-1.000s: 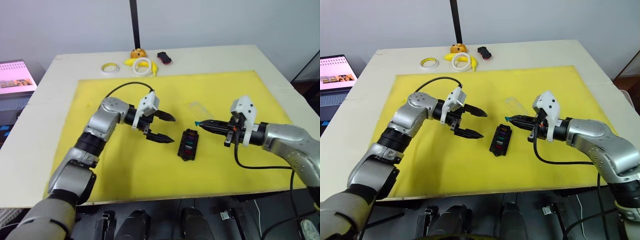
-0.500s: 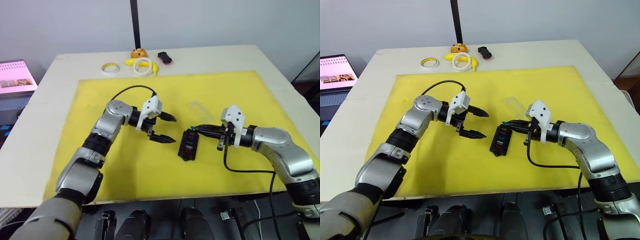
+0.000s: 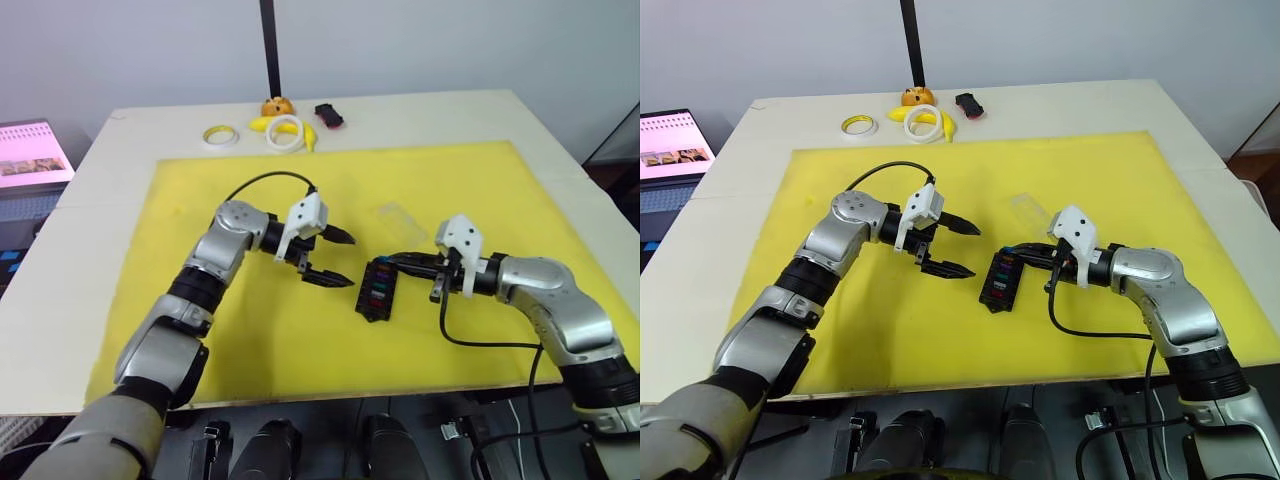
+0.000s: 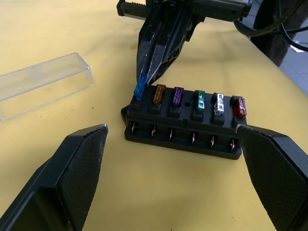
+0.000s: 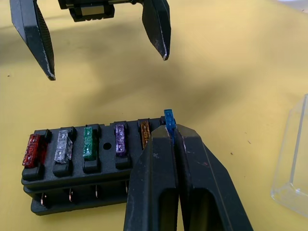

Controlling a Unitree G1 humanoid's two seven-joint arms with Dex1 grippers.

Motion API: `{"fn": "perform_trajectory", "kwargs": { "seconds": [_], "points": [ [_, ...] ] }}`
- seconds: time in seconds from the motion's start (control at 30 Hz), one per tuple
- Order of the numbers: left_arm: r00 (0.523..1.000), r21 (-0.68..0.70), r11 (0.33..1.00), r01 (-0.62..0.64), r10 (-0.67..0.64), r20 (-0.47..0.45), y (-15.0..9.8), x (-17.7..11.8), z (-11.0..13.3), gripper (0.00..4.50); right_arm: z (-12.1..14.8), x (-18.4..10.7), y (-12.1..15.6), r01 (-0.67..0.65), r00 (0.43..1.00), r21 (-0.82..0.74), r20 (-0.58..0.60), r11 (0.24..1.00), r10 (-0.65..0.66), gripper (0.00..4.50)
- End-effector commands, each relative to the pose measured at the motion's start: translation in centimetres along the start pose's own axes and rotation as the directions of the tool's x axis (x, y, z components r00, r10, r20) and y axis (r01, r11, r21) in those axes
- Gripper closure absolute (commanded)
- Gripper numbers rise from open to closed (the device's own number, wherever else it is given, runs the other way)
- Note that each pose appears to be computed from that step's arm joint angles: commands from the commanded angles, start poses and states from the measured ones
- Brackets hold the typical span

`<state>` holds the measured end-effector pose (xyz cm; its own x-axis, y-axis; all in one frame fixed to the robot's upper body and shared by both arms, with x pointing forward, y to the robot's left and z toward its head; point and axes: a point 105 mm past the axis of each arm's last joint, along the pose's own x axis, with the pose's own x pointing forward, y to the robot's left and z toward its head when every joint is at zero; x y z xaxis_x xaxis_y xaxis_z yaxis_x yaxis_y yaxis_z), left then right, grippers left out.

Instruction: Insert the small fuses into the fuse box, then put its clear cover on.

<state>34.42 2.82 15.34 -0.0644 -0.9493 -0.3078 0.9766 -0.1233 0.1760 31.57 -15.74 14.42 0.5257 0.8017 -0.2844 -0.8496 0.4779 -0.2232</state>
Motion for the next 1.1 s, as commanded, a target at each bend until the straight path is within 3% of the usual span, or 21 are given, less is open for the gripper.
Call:
{"fn": "perform_trajectory", "kwargs": {
  "seconds": [0.03, 1.1],
  "points": [
    [1.0, 0.057, 0.998, -0.013, 0.012, 0.016, 0.29, -0.27, 1.33, 0.02, 1.14, -0.21, -0.49, 0.017, 0.999, -0.033, 0.033, 0.999, -0.016, 4.5],
    [1.0, 0.062, 0.998, -0.014, 0.013, 0.01, 0.28, -0.26, 1.37, 0.02, 1.44, 0.17, -0.6, 0.007, 0.999, -0.013, 0.047, 1.0, -0.006, 4.5]
  ]
}}
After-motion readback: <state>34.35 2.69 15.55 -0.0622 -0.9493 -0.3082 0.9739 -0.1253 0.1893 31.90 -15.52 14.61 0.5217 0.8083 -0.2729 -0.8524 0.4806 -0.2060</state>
